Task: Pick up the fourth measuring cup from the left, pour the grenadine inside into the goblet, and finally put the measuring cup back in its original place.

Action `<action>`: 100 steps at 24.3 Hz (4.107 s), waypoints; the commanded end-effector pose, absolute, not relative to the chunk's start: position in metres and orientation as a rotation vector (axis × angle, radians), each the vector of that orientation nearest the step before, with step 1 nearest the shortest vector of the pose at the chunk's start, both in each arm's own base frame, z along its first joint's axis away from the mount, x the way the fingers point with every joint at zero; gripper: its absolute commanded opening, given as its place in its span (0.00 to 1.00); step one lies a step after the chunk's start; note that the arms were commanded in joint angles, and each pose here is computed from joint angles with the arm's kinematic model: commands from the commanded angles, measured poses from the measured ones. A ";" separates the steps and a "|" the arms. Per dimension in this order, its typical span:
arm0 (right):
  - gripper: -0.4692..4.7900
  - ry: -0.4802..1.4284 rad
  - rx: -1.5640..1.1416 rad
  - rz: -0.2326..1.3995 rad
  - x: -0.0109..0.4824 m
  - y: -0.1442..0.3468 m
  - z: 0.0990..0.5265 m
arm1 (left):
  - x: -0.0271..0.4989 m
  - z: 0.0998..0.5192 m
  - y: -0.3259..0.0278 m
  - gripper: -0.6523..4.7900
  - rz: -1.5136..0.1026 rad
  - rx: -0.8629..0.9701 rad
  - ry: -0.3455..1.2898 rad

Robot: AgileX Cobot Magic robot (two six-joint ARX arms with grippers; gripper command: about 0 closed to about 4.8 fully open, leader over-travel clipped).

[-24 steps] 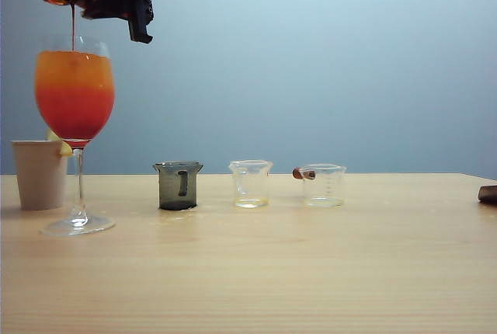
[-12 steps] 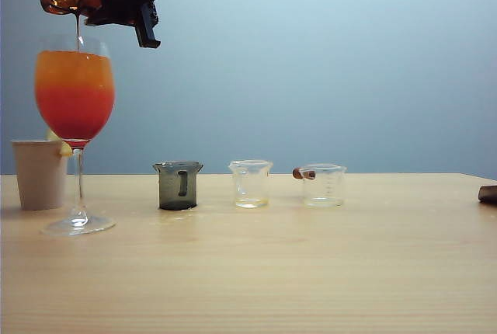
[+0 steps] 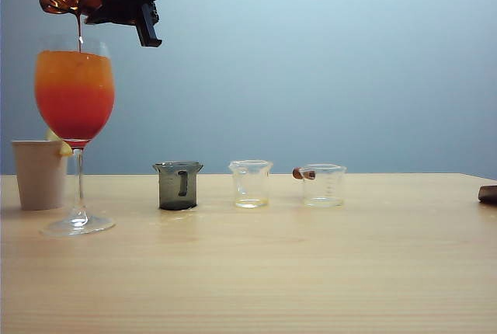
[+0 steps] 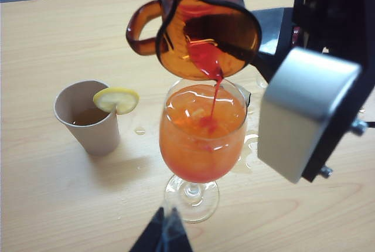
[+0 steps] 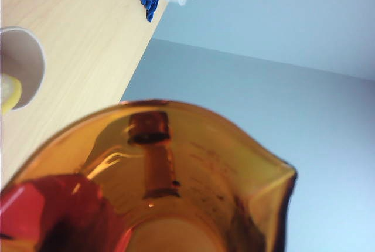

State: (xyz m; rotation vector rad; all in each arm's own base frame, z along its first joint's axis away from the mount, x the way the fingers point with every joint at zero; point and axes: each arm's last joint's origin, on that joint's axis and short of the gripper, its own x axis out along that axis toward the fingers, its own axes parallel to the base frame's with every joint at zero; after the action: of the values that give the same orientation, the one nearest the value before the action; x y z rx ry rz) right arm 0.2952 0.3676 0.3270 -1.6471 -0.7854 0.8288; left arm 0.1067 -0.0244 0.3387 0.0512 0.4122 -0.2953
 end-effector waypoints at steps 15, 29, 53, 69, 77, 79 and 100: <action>0.21 -0.826 -1.586 0.823 0.292 0.369 0.339 | 0.106 0.341 -0.024 0.11 -0.294 0.054 0.398; 0.21 -0.841 -1.606 0.819 0.290 0.370 0.339 | 0.106 0.341 -0.024 0.11 -0.295 0.055 0.398; 0.21 -0.835 -1.609 0.829 0.289 0.371 0.338 | 0.106 0.341 -0.025 0.11 -0.300 0.056 0.398; 0.21 -0.604 -1.189 0.962 0.291 0.369 0.338 | 0.106 0.341 -0.025 0.11 -0.300 0.056 0.399; 0.21 -0.433 -0.924 0.988 0.299 0.362 0.340 | 0.106 0.340 -0.025 0.11 -0.300 0.056 0.402; 0.21 -0.371 -0.790 1.013 0.300 0.358 0.343 | 0.106 0.340 -0.025 0.11 -0.300 0.056 0.404; 0.18 -0.024 -0.096 1.022 0.320 0.260 0.395 | 0.106 0.347 -0.026 0.11 -0.337 -0.004 0.351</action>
State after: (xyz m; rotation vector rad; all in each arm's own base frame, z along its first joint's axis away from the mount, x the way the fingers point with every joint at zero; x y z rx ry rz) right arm 0.3220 0.2668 0.3894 -0.1029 -0.0057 1.0356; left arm 0.1076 -0.0263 0.3427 0.0005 0.3771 -0.3295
